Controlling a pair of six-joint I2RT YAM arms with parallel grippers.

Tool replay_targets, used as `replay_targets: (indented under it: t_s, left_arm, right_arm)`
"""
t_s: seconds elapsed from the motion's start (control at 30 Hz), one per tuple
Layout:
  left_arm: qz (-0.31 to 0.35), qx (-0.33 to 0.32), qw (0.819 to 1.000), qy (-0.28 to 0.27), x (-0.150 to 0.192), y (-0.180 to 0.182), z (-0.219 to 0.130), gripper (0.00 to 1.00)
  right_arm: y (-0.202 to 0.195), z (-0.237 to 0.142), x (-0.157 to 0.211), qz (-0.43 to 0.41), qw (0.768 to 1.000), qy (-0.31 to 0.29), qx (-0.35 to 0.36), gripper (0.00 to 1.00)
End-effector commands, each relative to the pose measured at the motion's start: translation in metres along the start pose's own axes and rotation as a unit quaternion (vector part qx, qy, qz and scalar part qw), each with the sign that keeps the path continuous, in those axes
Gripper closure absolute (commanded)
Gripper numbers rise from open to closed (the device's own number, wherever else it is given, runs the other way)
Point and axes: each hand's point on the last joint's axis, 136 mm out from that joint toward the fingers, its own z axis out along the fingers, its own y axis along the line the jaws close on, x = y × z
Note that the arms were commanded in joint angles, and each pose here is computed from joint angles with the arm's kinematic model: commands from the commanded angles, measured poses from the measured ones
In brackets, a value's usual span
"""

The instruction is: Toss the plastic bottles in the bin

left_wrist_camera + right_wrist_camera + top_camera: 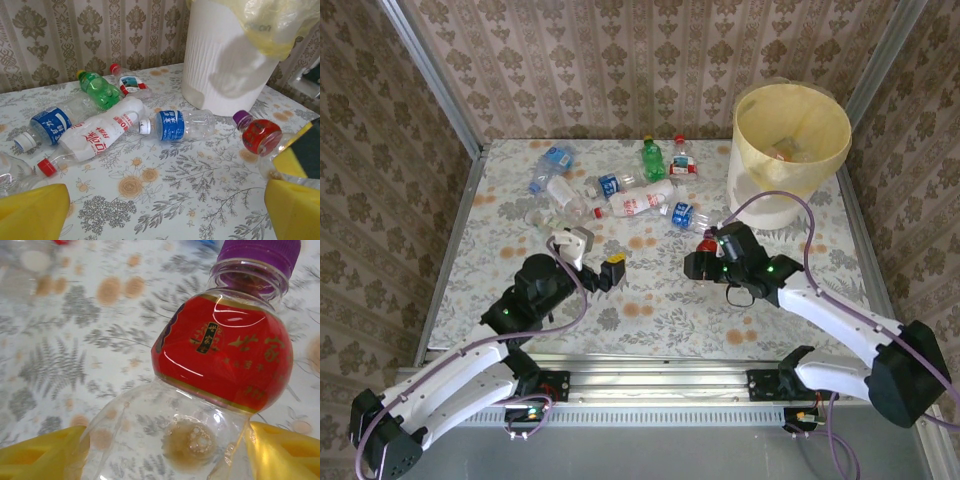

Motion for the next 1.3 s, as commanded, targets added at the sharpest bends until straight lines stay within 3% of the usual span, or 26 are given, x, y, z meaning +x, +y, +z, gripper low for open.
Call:
replay_targets:
  t_s: [0.0,0.23,0.6,1.0,1.27]
  left_arm:
    - [-0.013,0.01,1.0,-0.015,-0.007,-0.003,0.0,0.0]
    - [-0.013,0.012,1.0,-0.017,-0.009,-0.004,0.0,0.0]
    - [-0.01,0.021,0.999,-0.024,-0.013,-0.007,0.003,0.0]
    - [-0.005,0.027,0.999,-0.025,-0.014,-0.009,0.007,0.0]
    - [-0.006,0.028,0.999,-0.024,-0.013,-0.01,0.01,0.0]
  right_arm:
    - [0.029,-0.024,-0.026,-0.058,0.995,-0.062,-0.05,0.52]
    - [0.054,-0.091,-0.083,-0.146,0.967,-0.198,-0.063,0.52]
    - [0.077,-0.186,-0.144,-0.229,0.891,-0.389,-0.048,0.54]
    - [0.087,-0.271,-0.173,-0.293,0.79,-0.539,-0.002,0.6]
    - [0.096,-0.317,-0.182,-0.328,0.728,-0.602,0.025,0.6]
